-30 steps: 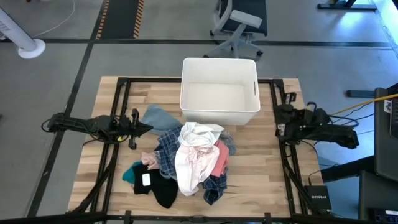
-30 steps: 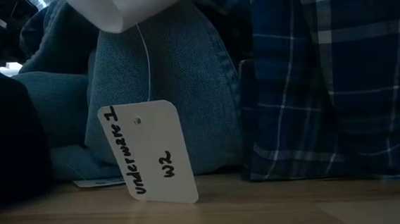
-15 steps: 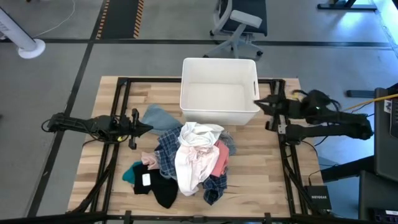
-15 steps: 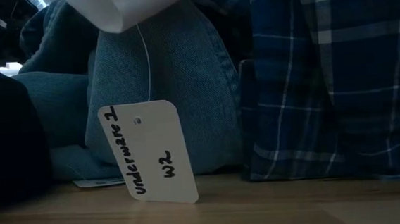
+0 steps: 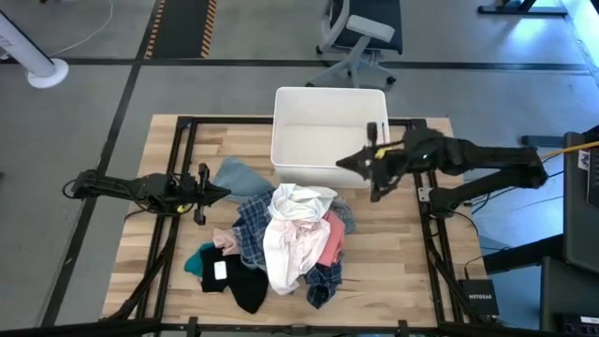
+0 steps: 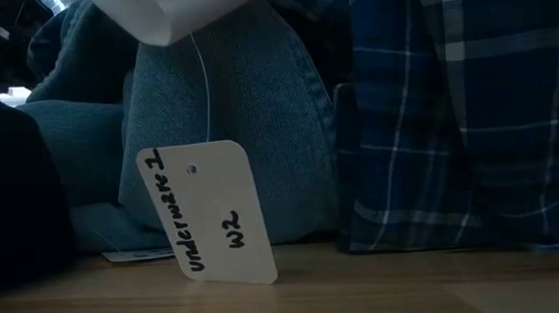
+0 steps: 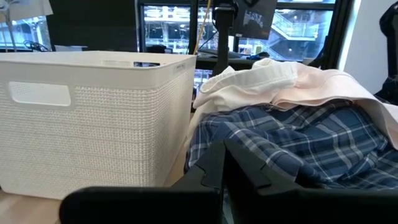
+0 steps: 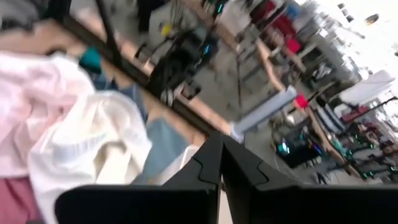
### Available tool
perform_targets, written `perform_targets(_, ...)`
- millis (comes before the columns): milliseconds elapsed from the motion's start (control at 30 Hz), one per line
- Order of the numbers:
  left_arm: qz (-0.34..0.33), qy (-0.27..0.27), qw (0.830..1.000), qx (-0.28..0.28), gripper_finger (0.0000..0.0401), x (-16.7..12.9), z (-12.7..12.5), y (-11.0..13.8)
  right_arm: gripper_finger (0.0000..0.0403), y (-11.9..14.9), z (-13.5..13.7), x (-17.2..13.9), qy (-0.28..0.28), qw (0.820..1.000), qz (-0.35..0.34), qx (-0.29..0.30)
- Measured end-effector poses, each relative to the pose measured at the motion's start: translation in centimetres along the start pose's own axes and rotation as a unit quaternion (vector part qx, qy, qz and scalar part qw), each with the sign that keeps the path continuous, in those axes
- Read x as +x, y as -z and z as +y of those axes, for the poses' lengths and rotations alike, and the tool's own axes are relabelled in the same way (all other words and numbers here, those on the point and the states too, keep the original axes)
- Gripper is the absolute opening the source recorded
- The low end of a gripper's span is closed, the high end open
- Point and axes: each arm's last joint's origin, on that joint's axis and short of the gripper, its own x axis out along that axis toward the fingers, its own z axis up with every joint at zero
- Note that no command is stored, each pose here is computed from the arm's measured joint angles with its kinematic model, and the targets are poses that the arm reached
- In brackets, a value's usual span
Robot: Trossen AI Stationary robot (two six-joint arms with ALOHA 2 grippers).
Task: Sort clothes
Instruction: Put the white shorts into the white laundry bin
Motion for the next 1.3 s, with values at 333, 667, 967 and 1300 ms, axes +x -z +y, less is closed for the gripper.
perform_targets(333, 0.000, 0.000, 1.000, 0.000, 0.0001, 0.0, 0.0, 0.0, 0.0019, -4.2, 2.8, 3.7, -0.054, 0.994, 0.063, -0.069)
perform_targets(667, 0.000, 0.000, 1.000, 0.000, 0.0001, 0.0, 0.0, 0.0, 0.0020, -4.0, 5.1, 8.1, -0.059, 0.991, 0.092, -0.074)
perform_targets(967, 0.000, 0.000, 1.000, 0.000, 0.0001, 0.0, 0.0, 0.0, 0.0132, -3.0, 6.4, 9.0, -0.099, 0.983, 0.139, -0.068)
perform_targets(1300, 0.000, 0.000, 1.000, 0.000, 0.0001, 0.0, 0.0, 0.0, 0.0250, -1.3, 7.9, 9.2, -0.154, 0.972, 0.176, -0.029)
